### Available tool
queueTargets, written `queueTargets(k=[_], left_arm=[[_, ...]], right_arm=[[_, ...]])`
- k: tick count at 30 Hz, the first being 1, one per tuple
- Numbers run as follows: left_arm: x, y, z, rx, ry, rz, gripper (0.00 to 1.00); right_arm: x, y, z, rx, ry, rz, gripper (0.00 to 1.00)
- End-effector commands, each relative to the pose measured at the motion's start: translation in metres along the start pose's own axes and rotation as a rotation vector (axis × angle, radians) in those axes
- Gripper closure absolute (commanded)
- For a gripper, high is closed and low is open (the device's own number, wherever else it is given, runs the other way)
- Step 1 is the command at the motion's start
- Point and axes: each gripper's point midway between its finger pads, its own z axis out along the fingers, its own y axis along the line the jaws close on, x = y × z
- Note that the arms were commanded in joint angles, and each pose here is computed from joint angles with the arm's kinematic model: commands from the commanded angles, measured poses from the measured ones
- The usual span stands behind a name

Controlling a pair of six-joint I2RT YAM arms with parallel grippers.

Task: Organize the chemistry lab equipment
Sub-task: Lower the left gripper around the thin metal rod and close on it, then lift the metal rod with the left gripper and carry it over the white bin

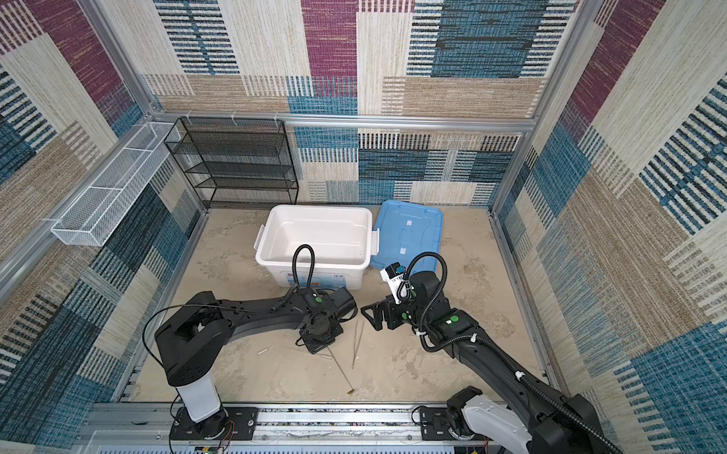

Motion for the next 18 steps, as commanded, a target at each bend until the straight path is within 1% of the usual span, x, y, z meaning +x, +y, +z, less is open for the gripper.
queueTargets(k=[1, 2, 3, 10, 18], left_arm=[[0.005, -0.026, 0.010, 0.098, 0.028, 0.016, 0.96], [0.005, -0.027, 0.010, 0.100, 0.029, 0.015, 0.96], [0.005, -0.030, 0.010, 0.109, 0.028, 0.018, 1.00], [0.003, -0.041, 0.005, 0.156, 0.018, 0.038, 1.00], [-0.007, -0.051, -0.020, 0.237, -0.043, 0.082, 1.00]], right_arm=[[-0.006, 0.000, -0.001, 0.004, -0.025, -0.009, 0.01], [-0.006, 0.000, -0.001, 0.004, -0.026, -0.009, 0.01], [-0.006, 0.000, -0.001, 0.006, -0.027, -0.010, 0.01], [-0.006, -0.001, -0.001, 0.009, -0.025, -0.009, 0.01], [-0.012, 0.000, -0.006, 0.019, -0.056, -0.021, 0.01]])
